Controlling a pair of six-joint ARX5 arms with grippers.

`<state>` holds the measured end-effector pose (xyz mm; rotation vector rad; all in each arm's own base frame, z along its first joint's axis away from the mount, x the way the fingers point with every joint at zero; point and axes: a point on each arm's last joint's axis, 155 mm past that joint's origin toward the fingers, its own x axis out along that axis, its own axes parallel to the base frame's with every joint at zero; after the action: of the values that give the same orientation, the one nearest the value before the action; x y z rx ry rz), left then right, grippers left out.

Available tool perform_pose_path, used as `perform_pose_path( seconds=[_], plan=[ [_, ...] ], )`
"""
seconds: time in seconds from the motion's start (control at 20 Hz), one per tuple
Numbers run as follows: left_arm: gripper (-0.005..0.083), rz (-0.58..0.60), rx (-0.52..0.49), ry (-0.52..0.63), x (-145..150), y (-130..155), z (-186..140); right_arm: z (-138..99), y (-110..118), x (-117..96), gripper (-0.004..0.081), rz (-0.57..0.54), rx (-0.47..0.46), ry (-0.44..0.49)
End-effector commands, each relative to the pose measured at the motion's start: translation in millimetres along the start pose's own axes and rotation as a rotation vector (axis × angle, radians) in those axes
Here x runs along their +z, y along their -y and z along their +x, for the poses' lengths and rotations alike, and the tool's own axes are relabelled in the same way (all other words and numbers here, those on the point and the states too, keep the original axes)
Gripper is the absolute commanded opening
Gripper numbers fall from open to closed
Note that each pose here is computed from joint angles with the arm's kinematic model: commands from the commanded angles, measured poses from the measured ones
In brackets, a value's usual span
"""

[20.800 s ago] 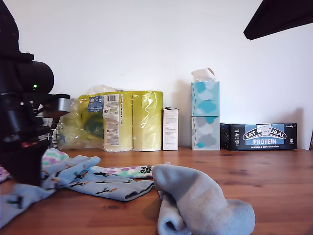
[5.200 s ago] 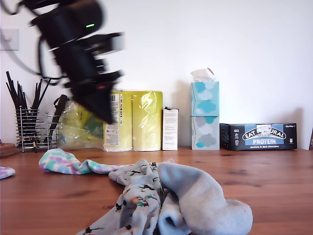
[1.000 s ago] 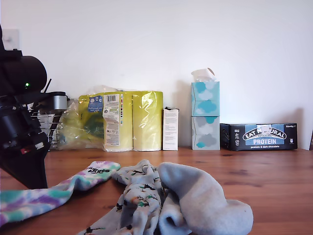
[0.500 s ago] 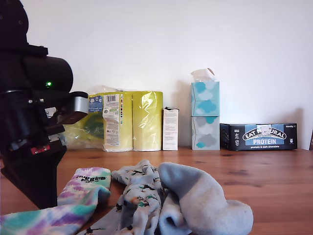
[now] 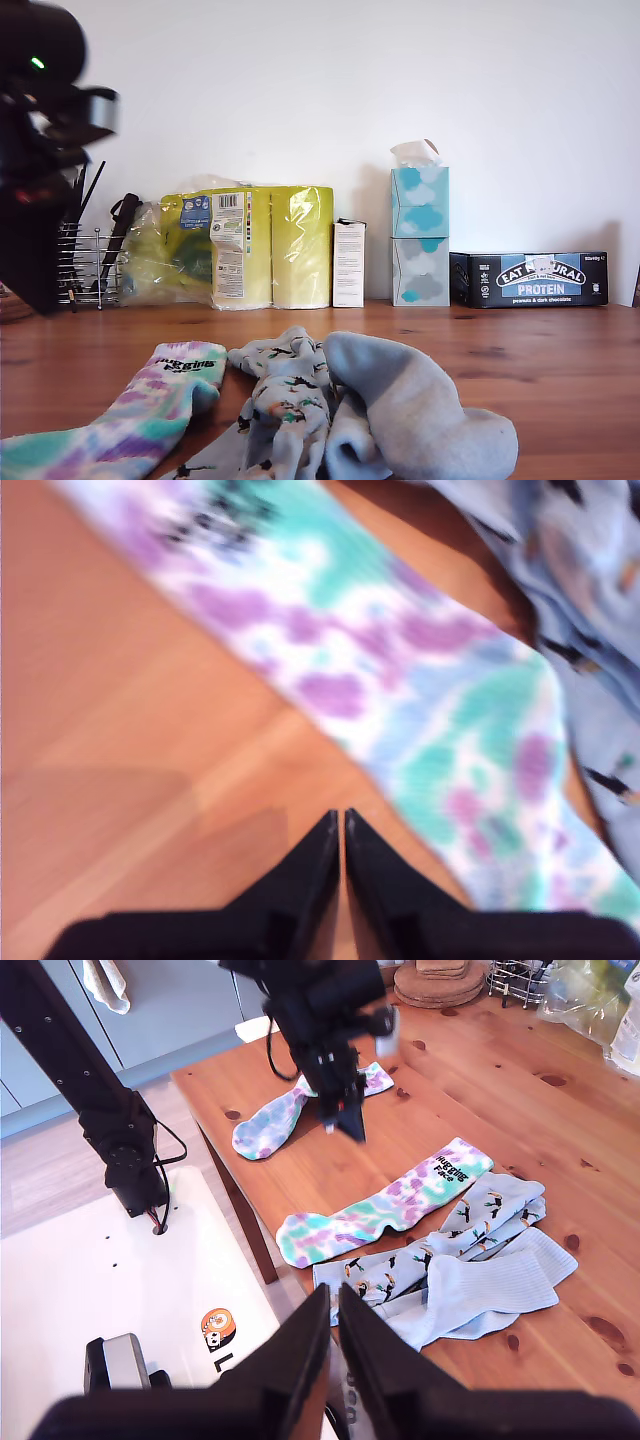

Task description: Pair up the socks based on colour and pattern, by placing each sock on top of its pair

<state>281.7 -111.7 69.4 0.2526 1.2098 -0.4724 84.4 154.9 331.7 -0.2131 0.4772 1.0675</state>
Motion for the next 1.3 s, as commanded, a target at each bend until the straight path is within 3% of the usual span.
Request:
perform_pose_path(
  seconds=[0.0,0.15,0.2,0.3,0.35,0.4,0.65,1.0,1.15,1.25],
  plan=[
    [-0.0020,-0.120,0.097,-0.071,-24,-31,0,0,0,2,-0.0011,-0.019,-0.002,0.008],
    [0.0018,-0.355,0.271,-0.204,-68,-76,-13,0,1,2,-0.0011,-0.021,-0.007,0.008],
    [0.0112,-0.393,0.298,-0.241,-79,-83,-16,0,2,2,-0.0011,-0.022,-0.011,0.008],
    [0.0444,-0.445,0.331,-0.294,-95,-91,-20,0,2,1,-0.0011,-0.030,-0.012,0.007],
    [0.0559,-0.459,0.353,-0.303,-99,-95,-22,0,2,1,-0.0011,-0.036,-0.012,0.007],
    [0.0621,-0.473,0.368,-0.315,-103,-97,-24,0,2,1,-0.0011,-0.042,-0.012,0.007],
    [0.0627,-0.579,0.434,-0.427,-130,-119,-16,0,2,1,-0.0011,-0.047,-0.012,0.007],
    [0.0697,-0.642,0.428,-0.435,-131,-135,14,0,2,1,-0.0011,-0.047,-0.011,0.007],
    [0.0690,-0.655,0.401,-0.466,-136,-131,24,0,2,1,-0.0011,-0.047,-0.011,0.006],
    [0.0614,-0.669,0.363,-0.498,-140,-124,33,0,2,1,-0.0011,-0.047,-0.011,0.006]
  ],
)
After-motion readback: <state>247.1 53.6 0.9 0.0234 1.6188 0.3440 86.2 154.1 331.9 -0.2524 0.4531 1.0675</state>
